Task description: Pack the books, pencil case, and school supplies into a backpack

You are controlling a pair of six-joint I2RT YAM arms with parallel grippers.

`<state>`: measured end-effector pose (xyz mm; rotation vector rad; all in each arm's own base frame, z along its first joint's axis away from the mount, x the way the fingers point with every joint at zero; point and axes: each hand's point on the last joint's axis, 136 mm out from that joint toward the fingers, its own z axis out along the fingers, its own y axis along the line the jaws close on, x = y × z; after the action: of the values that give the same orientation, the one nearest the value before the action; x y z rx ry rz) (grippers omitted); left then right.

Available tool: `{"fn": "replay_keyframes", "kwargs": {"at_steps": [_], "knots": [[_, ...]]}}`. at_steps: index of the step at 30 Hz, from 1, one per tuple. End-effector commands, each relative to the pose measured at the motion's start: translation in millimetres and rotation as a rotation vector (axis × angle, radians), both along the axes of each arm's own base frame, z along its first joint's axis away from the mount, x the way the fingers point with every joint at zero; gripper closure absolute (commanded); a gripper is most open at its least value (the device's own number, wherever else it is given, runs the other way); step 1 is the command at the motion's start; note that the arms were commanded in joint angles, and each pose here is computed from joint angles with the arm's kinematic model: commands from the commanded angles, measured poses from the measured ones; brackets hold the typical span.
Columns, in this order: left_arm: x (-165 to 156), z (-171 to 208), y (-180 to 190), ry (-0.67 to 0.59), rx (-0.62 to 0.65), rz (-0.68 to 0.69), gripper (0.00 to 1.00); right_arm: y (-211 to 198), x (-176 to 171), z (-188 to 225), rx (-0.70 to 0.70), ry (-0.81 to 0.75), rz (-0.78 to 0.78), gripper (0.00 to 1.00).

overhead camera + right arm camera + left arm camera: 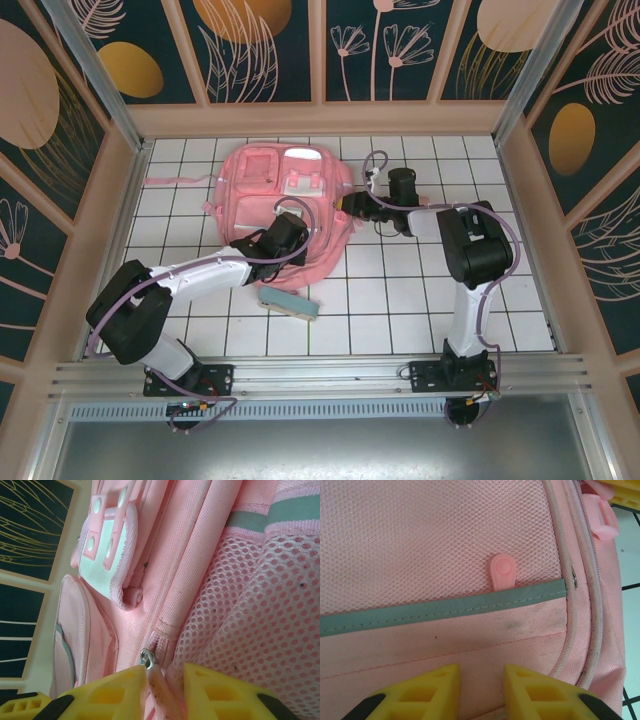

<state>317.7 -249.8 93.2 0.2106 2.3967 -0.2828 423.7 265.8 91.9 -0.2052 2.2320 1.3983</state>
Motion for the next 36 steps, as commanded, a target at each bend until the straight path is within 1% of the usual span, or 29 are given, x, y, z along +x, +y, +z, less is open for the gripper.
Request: {"fn": "replay_keyframes", "kwargs": {"at_steps": [1, 2, 5, 7, 9, 14, 16, 18, 21, 22, 24, 26, 31, 36], "knots": [[2, 1, -5, 0.006, -0.016, -0.003, 0.7, 7, -14, 18, 0.028, -0.034, 0.066, 0.76], [2, 0, -5, 0.007, -0.015, -0.003, 0.7, 7, -15, 18, 0.028, -0.035, 0.067, 0.77], [3, 1, -5, 0.006, -0.014, -0.004, 0.7, 7, -15, 19, 0.026, -0.039, 0.066, 0.86], [3, 1, -5, 0.005, -0.015, -0.002, 0.7, 6, -15, 20, 0.021, -0.046, 0.065, 0.89], [2, -1, -4, 0.008, -0.011, -0.001, 0.7, 6, -16, 23, 0.014, -0.055, 0.065, 1.0], [5, -4, -4, 0.012, -0.008, 0.017, 0.7, 3, -20, 24, -0.042, -0.088, 0.041, 1.0], [7, -8, -3, 0.021, 0.004, 0.036, 0.73, 2, -23, 25, -0.08, -0.113, 0.029, 1.0], [11, -13, -3, 0.032, 0.016, 0.057, 0.77, 2, -26, 24, -0.147, -0.146, 0.007, 1.0], [15, -24, 0, 0.051, 0.041, 0.096, 0.82, 7, -35, 20, -0.228, -0.181, 0.015, 1.0], [21, -19, -5, 0.041, 0.028, 0.105, 0.82, 8, -39, 17, -0.248, -0.181, 0.019, 1.0], [26, -17, -8, 0.039, 0.016, 0.123, 0.83, 11, -46, 11, -0.299, -0.194, 0.025, 1.0], [31, -27, -9, 0.057, 0.024, 0.14, 0.83, 14, -53, 9, -0.334, -0.207, 0.032, 1.0], [41, -31, -11, 0.067, 0.013, 0.175, 0.83, 19, -76, 5, -0.392, -0.229, 0.055, 1.0], [46, -18, -11, 0.039, -0.019, 0.187, 0.82, 13, -95, -4, -0.403, -0.212, 0.054, 1.0]]}}
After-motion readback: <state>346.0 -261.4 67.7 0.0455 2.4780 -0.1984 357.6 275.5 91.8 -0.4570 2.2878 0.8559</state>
